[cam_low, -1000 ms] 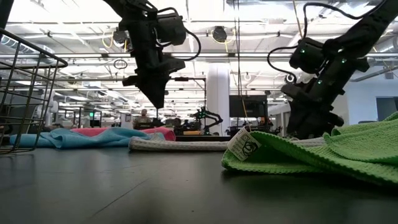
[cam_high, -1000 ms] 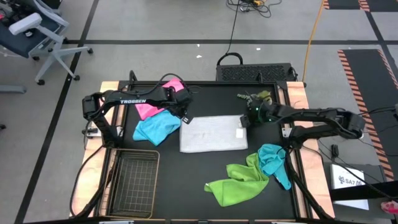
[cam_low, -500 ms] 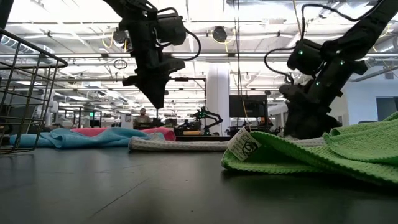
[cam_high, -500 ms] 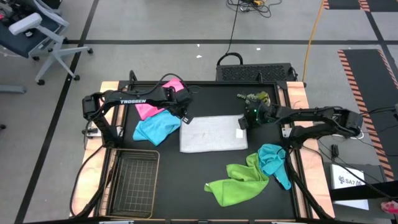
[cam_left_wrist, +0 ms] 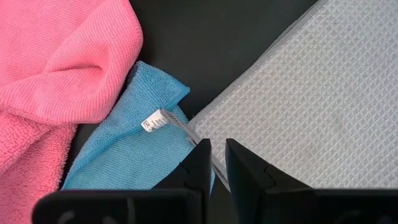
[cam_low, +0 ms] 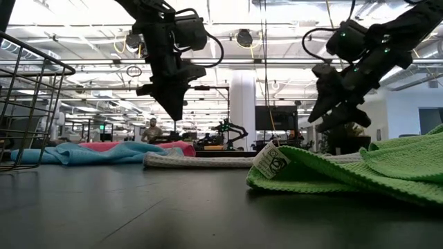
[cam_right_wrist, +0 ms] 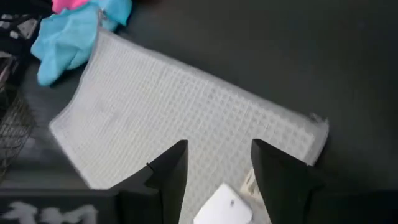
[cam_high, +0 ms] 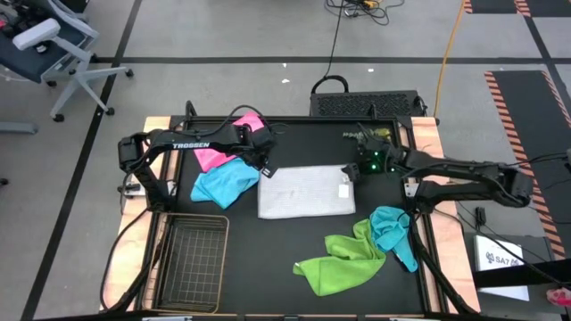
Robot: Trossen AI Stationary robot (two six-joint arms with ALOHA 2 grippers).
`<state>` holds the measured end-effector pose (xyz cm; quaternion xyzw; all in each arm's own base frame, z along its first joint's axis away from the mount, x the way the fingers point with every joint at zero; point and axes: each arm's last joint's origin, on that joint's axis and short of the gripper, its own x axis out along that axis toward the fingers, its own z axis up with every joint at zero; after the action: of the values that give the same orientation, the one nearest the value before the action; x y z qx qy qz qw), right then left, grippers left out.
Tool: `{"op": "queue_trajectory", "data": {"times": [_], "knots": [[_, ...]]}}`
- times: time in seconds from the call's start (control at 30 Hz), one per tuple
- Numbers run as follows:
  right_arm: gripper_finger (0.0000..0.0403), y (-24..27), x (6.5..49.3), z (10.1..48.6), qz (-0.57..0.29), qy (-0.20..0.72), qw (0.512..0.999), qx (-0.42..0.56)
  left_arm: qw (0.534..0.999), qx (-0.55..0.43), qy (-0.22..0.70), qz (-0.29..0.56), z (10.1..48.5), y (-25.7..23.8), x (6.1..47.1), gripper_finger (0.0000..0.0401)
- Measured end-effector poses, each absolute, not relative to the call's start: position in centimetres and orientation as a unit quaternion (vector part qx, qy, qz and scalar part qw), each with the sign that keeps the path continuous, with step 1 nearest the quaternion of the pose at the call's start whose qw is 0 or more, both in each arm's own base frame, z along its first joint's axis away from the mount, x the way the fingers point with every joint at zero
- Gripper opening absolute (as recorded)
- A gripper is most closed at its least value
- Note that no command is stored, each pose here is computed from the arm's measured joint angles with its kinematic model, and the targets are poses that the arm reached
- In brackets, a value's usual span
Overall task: Fold microfiber towels
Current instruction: Fold the gray microfiber cloth
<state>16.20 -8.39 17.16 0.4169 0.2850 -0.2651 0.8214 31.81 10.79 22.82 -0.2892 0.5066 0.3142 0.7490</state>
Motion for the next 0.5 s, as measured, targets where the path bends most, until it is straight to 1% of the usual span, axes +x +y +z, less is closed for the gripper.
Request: {"op": "queue_trajectory", "data": {"times": [0.2, 0.4, 0.5], "knots": [[0.0167, -7.8, 15.7, 18.2, -0.236, 0.268, 0.83, 0.429, 0.749, -0.289, 0.507, 0.314, 22.8, 10.8, 31.8, 0.0049], [0.0167, -7.6, 15.7, 20.7, -0.184, 0.174, 0.866, 0.432, 0.749, -0.29, 0.507, 0.313, 22.8, 10.8, 31.8, 0.0049], [0.0166, -7.4, 15.8, 21.9, -0.155, 0.135, 0.876, 0.435, 0.749, -0.29, 0.507, 0.313, 22.8, 10.8, 31.8, 0.0049]]}}
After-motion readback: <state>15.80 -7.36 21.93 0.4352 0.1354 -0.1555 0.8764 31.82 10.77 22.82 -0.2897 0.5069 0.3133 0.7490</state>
